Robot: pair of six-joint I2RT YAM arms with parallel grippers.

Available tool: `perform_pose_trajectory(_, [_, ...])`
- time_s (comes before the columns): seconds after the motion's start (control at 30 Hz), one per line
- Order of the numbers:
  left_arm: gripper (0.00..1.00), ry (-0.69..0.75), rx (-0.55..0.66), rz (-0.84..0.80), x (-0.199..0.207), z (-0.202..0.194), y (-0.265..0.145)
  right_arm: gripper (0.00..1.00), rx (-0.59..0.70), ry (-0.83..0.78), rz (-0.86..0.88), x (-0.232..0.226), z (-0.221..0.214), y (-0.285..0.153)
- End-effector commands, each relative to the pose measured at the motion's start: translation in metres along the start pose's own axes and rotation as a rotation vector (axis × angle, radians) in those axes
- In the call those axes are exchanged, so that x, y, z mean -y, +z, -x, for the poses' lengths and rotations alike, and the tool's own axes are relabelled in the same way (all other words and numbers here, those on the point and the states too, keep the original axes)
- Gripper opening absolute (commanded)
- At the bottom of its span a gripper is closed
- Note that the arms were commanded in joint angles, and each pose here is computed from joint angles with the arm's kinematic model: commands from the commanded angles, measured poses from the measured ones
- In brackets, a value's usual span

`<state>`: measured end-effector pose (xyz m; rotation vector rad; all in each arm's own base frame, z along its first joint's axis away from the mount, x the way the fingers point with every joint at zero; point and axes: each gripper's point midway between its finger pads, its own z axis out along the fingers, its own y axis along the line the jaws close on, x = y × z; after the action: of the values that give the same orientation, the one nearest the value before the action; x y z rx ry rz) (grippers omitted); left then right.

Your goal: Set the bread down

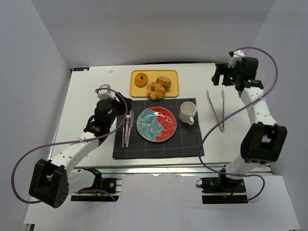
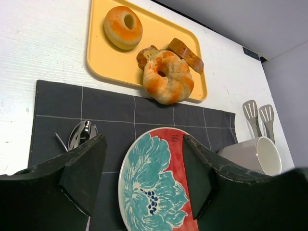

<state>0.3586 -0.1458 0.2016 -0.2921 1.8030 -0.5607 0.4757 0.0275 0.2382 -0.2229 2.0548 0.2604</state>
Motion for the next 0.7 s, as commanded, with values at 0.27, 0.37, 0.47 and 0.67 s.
perform_pose_trajectory(0.27, [0.74, -0.012, 0.029, -0.065, 0.02, 0.015, 0.008, 0.85, -0.002, -0.227, 0.066, 0.021, -0.084, -0.064])
perform_pose_trajectory(0.37, [0.69, -0.002, 0.018, -0.057, 0.018, 0.013, 0.008, 0.52, -0.128, -0.131, 0.064, 0.031, -0.128, -0.063])
perform_pose_trajectory(0.47, [0.17, 0.007, 0.011, -0.052, 0.018, 0.013, 0.008, 0.3, -0.232, -0.084, 0.006, 0.043, -0.162, -0.062])
perform_pose_trajectory(0.67, [0.5, -0.023, 0.008, -0.031, 0.009, 0.003, 0.006, 0.89, -0.317, -0.077, -0.075, 0.058, -0.187, -0.06])
